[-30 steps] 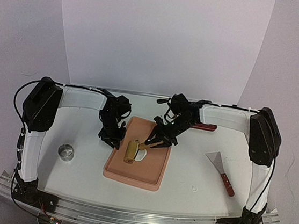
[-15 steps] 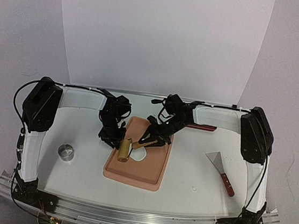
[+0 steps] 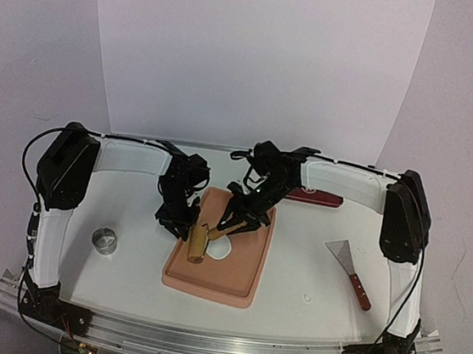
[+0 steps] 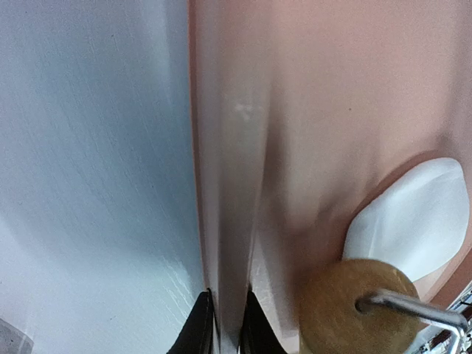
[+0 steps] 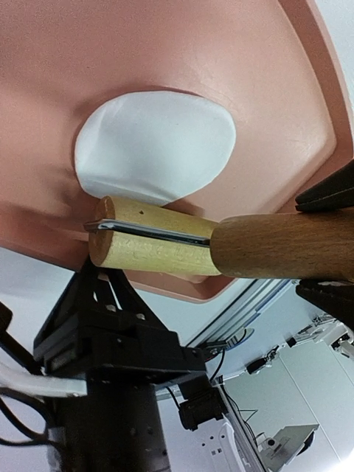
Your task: Roll out the dumpling wrappers from the dough
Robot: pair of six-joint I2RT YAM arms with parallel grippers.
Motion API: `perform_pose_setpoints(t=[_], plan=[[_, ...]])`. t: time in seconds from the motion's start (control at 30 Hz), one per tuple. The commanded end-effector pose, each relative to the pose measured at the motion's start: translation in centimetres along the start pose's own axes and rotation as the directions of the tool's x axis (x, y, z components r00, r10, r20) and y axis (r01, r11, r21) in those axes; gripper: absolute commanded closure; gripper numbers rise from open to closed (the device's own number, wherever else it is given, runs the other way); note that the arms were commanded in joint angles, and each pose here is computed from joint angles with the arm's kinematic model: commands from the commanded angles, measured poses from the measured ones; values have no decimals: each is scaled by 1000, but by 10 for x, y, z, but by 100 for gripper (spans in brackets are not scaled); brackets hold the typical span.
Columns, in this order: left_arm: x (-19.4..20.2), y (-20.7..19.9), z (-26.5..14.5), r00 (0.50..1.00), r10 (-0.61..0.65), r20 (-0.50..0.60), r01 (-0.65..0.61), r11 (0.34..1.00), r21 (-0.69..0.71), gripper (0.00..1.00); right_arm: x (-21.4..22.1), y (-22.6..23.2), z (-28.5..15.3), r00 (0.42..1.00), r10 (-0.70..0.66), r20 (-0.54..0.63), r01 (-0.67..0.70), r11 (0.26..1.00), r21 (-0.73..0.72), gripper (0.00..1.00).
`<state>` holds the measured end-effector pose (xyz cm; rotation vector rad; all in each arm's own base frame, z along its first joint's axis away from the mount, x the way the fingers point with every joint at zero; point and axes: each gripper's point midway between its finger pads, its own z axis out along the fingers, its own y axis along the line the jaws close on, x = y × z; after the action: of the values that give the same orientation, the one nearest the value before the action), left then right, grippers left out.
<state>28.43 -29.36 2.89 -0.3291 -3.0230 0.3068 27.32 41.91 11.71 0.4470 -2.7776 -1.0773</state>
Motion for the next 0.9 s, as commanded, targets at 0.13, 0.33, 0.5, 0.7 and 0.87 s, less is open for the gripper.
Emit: perform_pose_setpoints(t=[0.13,0.33,0.5,0.7,0.87], plan=[[-7,-1,-20,995,93,18,-93,996,-11,89,29,59,-76,994,-40,97,48,995,-83,100],[-7,-11,-31,967,254,19,-254,966,43,85,57,39,-96,990,-4,142,7,1000,-15,100],[-5,-4,-26,935,355,-12,-354,935,16,85,76,12,-94,990,42,136,-50,997,53,100],[-5,2,-16,927,372,-43,-373,928,-10,85,63,-4,-83,986,81,145,-98,988,120,100],[-7,3,-12,930,365,-46,-366,930,-14,85,40,5,-71,987,78,143,-95,989,116,100]])
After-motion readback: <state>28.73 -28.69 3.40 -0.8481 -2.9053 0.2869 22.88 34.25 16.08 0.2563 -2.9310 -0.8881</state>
